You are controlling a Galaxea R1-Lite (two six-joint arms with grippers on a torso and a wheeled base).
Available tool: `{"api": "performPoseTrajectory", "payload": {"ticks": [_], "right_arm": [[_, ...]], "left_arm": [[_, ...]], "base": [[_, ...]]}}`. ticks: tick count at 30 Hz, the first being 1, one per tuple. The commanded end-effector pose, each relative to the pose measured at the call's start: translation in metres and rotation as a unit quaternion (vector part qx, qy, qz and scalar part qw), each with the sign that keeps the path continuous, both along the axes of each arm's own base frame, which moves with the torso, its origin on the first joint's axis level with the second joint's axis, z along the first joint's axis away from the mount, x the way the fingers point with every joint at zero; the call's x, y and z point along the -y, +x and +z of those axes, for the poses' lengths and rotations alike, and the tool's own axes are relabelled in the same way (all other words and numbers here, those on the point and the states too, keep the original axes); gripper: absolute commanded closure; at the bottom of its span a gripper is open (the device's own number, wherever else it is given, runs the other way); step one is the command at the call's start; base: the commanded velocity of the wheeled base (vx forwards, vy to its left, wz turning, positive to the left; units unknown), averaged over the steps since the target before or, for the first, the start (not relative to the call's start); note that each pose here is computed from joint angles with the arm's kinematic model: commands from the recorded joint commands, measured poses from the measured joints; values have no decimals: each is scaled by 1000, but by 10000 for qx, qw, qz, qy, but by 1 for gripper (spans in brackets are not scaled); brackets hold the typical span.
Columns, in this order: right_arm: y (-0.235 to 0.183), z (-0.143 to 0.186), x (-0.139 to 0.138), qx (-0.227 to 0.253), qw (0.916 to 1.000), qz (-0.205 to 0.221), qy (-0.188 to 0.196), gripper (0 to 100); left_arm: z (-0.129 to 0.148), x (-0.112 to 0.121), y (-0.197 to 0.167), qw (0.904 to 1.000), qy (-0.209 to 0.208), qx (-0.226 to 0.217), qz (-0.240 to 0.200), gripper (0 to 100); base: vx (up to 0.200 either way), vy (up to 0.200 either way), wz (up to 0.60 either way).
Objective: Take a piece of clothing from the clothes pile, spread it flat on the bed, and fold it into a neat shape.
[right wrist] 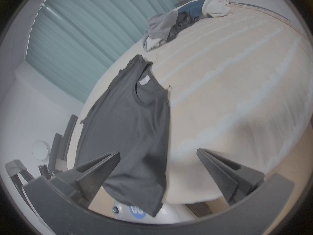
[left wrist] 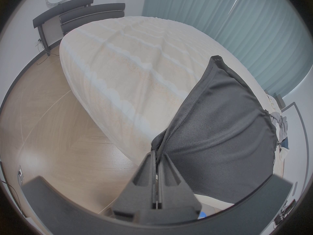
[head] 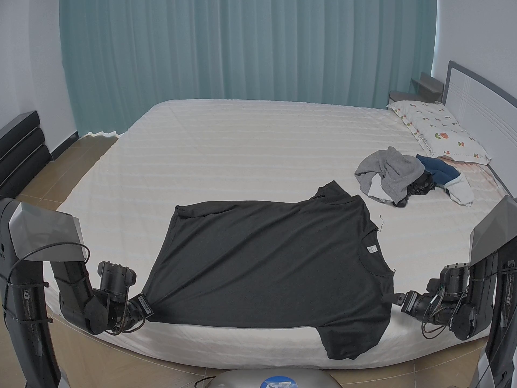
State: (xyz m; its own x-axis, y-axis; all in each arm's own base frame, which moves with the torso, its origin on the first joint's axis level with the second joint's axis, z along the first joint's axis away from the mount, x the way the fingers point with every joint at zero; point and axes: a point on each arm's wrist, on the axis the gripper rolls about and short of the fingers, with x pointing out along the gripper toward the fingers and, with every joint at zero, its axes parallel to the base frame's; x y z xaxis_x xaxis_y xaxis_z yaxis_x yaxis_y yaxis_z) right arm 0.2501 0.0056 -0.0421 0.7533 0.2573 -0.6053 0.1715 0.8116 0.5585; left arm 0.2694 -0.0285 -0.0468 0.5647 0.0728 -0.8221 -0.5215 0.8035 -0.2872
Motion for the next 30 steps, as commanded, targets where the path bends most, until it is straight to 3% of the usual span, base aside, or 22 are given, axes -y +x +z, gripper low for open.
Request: {"api": "performPoseTrajectory", "payload": {"ticks": [1, 12, 13, 21, 30], "right_arm": [[22, -4, 1, 291, 9995, -78, 36, 0], [42, -18, -1, 234, 9997, -75, -3, 0], [44, -19, -1, 213, 9998, -63, -9, 100], [67, -14, -1, 428, 9990, -143, -66, 100], [94, -6, 2, 817, 9963, -252, -98, 100]], "left_arm": [[1, 0, 0, 10000, -15, 26, 14, 100], [4, 0, 2, 9997, -199, 97, 122, 100], [4, 0, 1, 9997, -198, 89, 122, 100], [5, -1, 2, 9996, -215, 122, 148, 100], [15, 0, 9, 9961, -461, 642, 383, 100]], "base": [[0, 0, 0], [0, 0, 0], [0, 0, 0], [0, 0, 0], [0, 0, 0]]}}
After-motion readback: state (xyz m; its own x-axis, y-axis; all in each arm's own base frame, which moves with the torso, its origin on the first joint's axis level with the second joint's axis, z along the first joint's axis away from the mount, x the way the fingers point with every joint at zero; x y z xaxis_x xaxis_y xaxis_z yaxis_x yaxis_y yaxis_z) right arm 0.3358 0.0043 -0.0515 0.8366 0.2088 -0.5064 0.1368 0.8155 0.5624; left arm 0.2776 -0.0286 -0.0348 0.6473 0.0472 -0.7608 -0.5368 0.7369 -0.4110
